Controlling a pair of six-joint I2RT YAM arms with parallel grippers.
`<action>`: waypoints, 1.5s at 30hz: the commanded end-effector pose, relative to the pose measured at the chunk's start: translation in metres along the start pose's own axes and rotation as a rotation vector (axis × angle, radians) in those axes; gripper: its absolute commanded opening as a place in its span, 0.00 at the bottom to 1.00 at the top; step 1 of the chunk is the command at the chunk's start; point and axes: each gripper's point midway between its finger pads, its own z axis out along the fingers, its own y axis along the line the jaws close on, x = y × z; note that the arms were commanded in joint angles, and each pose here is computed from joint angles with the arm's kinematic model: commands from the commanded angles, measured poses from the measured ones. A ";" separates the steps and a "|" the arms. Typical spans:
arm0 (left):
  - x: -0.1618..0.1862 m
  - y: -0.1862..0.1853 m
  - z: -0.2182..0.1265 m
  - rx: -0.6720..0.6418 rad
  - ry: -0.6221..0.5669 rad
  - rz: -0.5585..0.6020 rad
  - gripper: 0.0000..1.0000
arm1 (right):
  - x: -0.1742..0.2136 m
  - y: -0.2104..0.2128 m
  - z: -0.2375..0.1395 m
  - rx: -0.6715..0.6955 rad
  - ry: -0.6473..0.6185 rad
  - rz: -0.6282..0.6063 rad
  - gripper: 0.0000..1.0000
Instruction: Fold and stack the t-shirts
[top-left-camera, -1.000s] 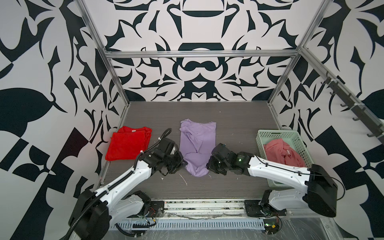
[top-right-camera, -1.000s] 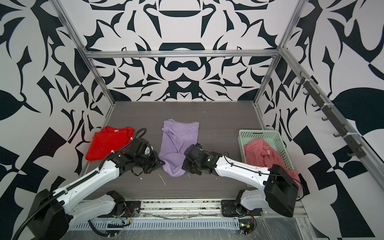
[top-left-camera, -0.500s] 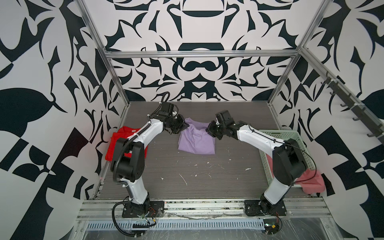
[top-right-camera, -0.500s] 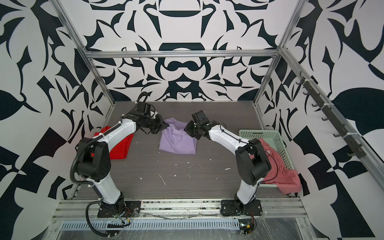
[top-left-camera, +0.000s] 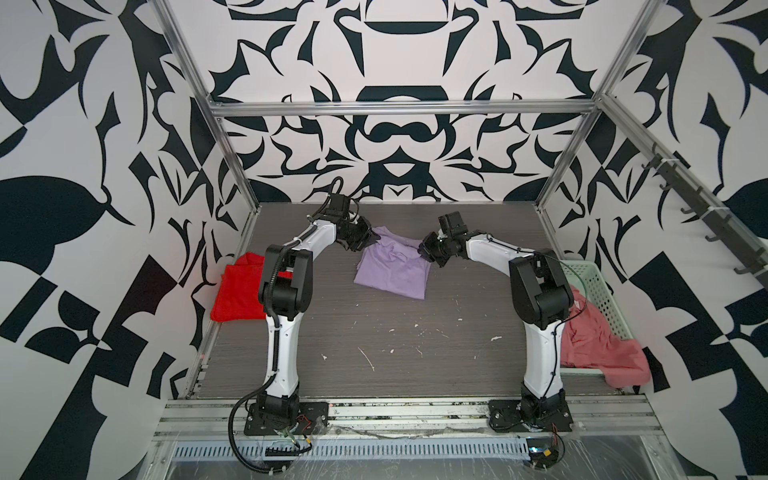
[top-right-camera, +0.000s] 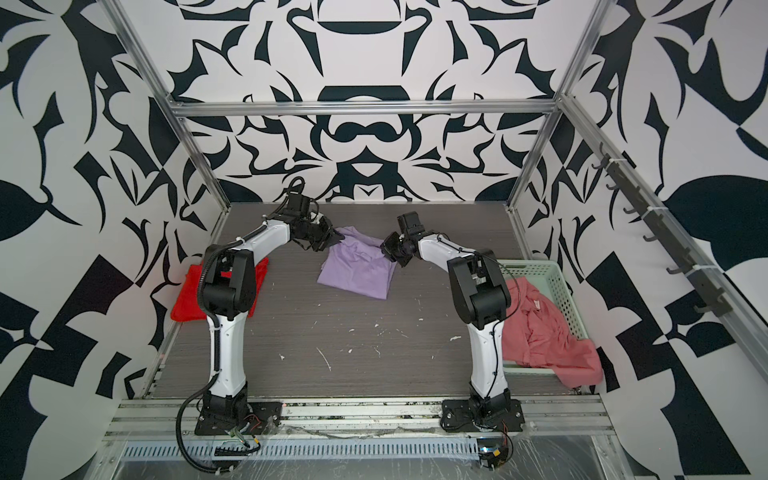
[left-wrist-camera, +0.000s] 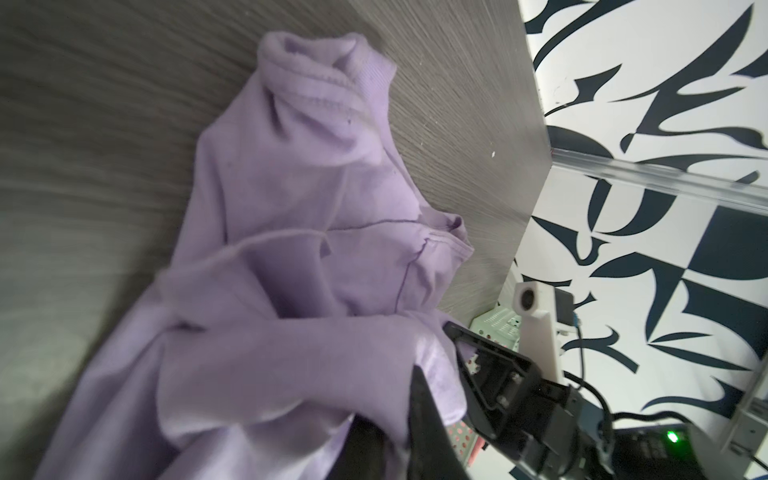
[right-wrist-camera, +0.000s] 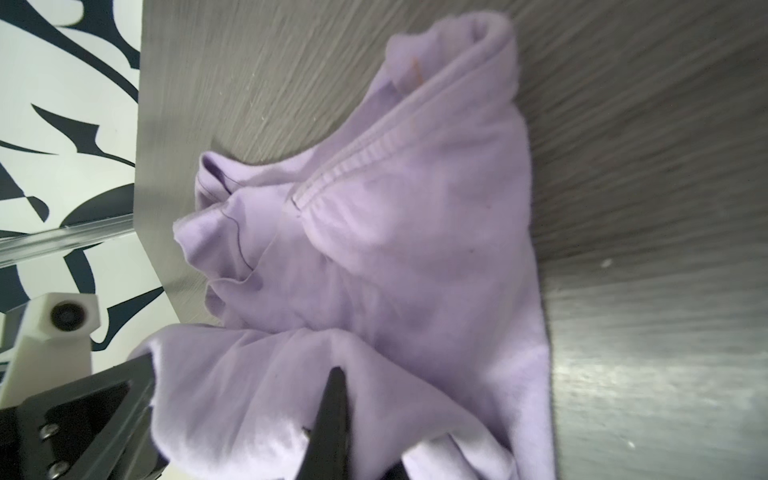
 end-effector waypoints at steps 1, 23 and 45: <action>-0.015 -0.023 -0.003 0.084 -0.012 0.028 0.25 | -0.028 0.041 -0.033 -0.118 -0.097 -0.033 0.06; 0.004 -0.028 -0.063 0.011 -0.132 0.253 0.71 | -0.012 0.056 -0.058 -0.004 -0.209 -0.256 0.46; -0.050 0.014 0.042 -0.079 -0.170 0.134 0.75 | -0.072 0.003 0.004 0.099 -0.249 -0.129 0.39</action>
